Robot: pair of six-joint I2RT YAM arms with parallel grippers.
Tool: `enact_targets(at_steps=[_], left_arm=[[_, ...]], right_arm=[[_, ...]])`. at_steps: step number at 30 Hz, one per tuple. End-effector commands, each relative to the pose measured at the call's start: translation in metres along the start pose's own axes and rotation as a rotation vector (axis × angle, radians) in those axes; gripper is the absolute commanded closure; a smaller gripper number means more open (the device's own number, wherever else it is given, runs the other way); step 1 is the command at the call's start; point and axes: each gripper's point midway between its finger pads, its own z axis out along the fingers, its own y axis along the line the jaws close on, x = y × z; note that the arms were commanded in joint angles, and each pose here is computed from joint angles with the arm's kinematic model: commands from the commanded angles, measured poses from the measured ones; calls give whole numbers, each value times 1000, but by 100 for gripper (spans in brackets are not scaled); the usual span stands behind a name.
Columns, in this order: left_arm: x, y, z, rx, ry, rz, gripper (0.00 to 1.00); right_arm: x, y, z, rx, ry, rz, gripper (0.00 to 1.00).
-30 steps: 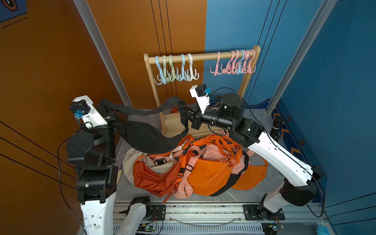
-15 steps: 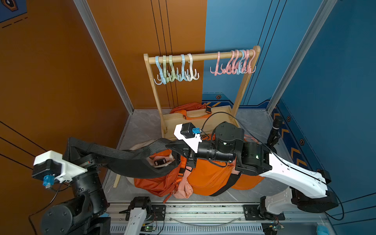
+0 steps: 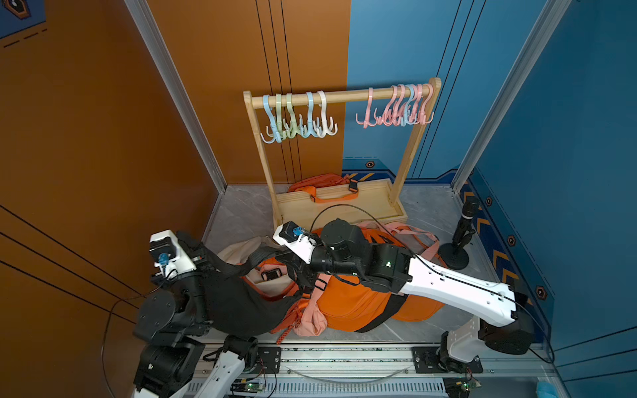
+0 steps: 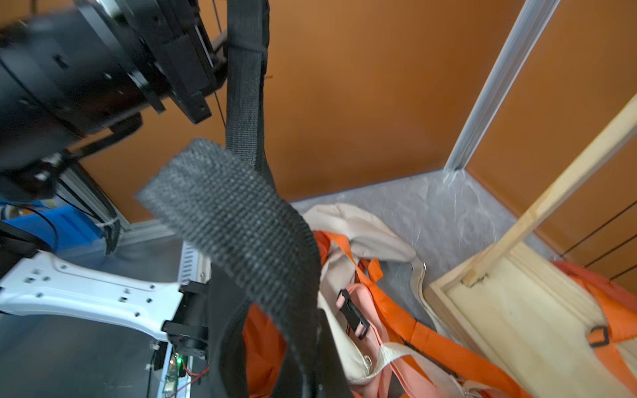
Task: Take the bag off the hook
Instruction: Place the bag inside the bag.
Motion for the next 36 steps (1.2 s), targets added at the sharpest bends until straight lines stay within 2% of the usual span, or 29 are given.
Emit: enact_targets(at_steps=[1, 6, 11, 13, 16, 19, 22, 28, 33, 36], left_arm=[[28, -6, 15, -82, 52, 16, 100], [83, -29, 47, -89, 182, -20, 100], [136, -30, 77, -93, 326, -188, 100], [154, -31, 83, -98, 372, -212, 100], [169, -35, 93, -100, 386, -235, 100], [191, -40, 97, -94, 439, -230, 100], [210, -43, 100, -101, 485, -241, 99], [228, -60, 103, -58, 549, -289, 75], [236, -68, 93, -25, 592, -306, 49], [235, -65, 84, -31, 596, -328, 39]], right_arm=[[35, -25, 30, 38, 78, 91, 100], [71, -65, 52, 88, 93, 194, 100], [100, -107, 65, 154, 87, 287, 100], [108, -123, 68, 175, 80, 324, 100], [120, -144, 73, 191, 67, 397, 100], [130, -161, 77, 226, 59, 425, 94], [141, -176, 81, 254, 62, 451, 83], [157, -197, 89, 279, 58, 508, 63], [158, -207, 89, 288, 51, 523, 55], [154, -209, 87, 288, 42, 527, 49]])
